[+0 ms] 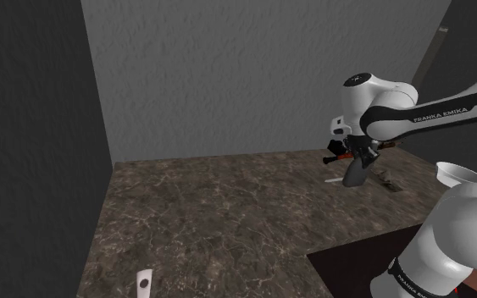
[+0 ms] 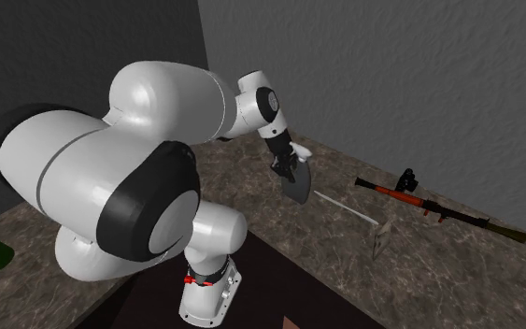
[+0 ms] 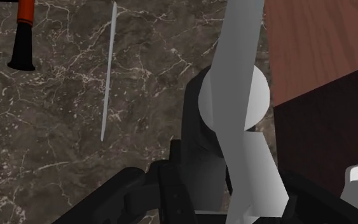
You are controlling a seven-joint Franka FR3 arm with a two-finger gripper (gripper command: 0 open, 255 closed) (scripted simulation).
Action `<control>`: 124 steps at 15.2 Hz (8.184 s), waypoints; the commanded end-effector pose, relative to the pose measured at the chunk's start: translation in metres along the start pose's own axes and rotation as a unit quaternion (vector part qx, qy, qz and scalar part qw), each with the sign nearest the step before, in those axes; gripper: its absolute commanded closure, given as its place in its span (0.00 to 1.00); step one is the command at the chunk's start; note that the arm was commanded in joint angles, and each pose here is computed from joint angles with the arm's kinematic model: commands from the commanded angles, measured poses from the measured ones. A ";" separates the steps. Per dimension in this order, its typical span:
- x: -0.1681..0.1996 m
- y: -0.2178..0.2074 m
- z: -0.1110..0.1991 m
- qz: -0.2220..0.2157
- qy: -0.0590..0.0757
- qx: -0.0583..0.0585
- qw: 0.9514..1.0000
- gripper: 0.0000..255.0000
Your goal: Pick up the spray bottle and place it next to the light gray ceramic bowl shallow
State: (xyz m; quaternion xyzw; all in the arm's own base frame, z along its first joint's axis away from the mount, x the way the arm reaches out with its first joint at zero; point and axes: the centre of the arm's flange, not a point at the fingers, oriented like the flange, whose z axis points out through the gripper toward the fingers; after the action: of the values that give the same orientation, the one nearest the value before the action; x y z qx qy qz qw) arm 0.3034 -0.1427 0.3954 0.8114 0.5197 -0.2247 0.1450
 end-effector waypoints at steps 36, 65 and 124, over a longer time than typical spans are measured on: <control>-0.100 0.000 -0.169 0.000 0.000 0.000 1.000 1.00; -0.393 -0.025 -0.017 0.000 0.000 0.000 1.000 1.00; -0.520 -0.047 0.293 0.000 0.000 0.000 1.000 1.00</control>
State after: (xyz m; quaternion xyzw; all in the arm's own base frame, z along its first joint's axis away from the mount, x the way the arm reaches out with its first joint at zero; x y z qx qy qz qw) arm 0.0119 -0.6646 0.4175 0.8115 0.5198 -0.2247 0.1446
